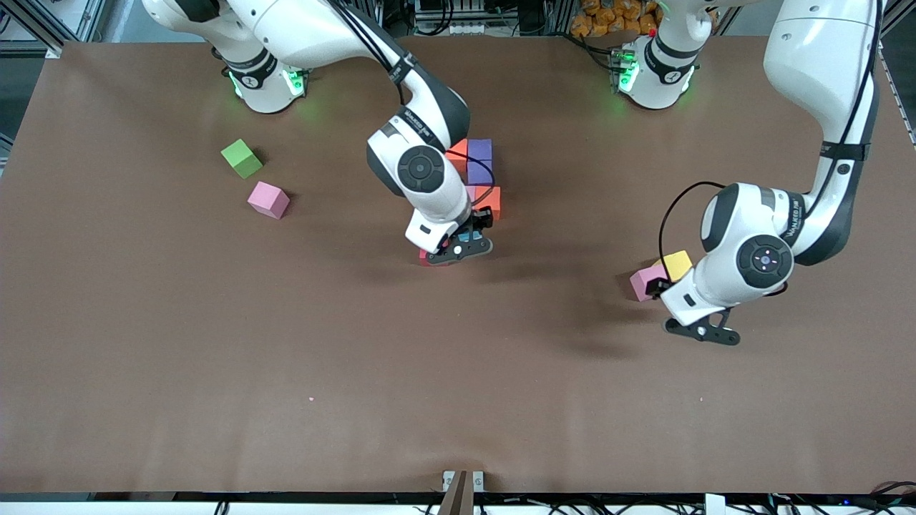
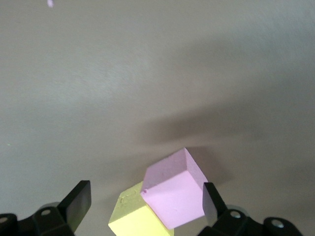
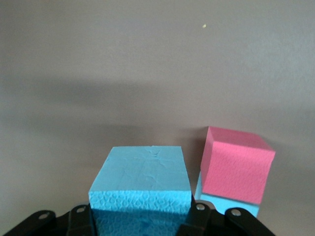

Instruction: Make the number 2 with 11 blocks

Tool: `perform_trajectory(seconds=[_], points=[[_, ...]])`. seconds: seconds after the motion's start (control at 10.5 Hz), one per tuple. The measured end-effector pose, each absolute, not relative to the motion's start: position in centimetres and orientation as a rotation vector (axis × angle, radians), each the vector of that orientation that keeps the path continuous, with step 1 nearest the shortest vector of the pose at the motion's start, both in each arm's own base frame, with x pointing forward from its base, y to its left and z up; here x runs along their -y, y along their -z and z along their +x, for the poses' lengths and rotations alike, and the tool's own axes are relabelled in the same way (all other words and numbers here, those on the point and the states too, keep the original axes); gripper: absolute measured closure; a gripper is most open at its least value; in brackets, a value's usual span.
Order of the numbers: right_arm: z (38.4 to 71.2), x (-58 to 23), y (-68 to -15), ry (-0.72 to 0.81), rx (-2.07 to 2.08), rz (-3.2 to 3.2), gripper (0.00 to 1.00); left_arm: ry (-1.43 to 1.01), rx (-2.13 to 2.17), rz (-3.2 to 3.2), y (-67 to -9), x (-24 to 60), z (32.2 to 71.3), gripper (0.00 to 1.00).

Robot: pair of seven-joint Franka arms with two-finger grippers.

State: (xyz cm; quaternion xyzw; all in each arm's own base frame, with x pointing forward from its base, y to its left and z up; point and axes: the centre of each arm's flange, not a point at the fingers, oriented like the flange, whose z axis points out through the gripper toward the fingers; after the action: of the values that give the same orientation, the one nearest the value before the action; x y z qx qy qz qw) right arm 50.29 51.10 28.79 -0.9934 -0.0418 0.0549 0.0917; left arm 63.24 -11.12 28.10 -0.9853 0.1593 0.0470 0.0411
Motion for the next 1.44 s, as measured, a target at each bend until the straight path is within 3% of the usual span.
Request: perform_trajectory(seconds=[0.48,1.15,1.44], points=[[52.4,-49.3,-29.2,-0.198,-0.555,-2.925,0.41,-0.153,-0.781,-2.972,-26.7,12.4,60.0,0.0],[49.9,-53.3,-26.7,-0.224,-1.402,-2.602,0.41,-0.168,-1.452,-2.749,-25.5,9.6,60.0,0.0],[50.8,-53.2,-25.7,-0.235,-1.816,-2.304,0.41,-0.165,-1.629,-2.663,-25.3,10.9,59.6,0.0]])
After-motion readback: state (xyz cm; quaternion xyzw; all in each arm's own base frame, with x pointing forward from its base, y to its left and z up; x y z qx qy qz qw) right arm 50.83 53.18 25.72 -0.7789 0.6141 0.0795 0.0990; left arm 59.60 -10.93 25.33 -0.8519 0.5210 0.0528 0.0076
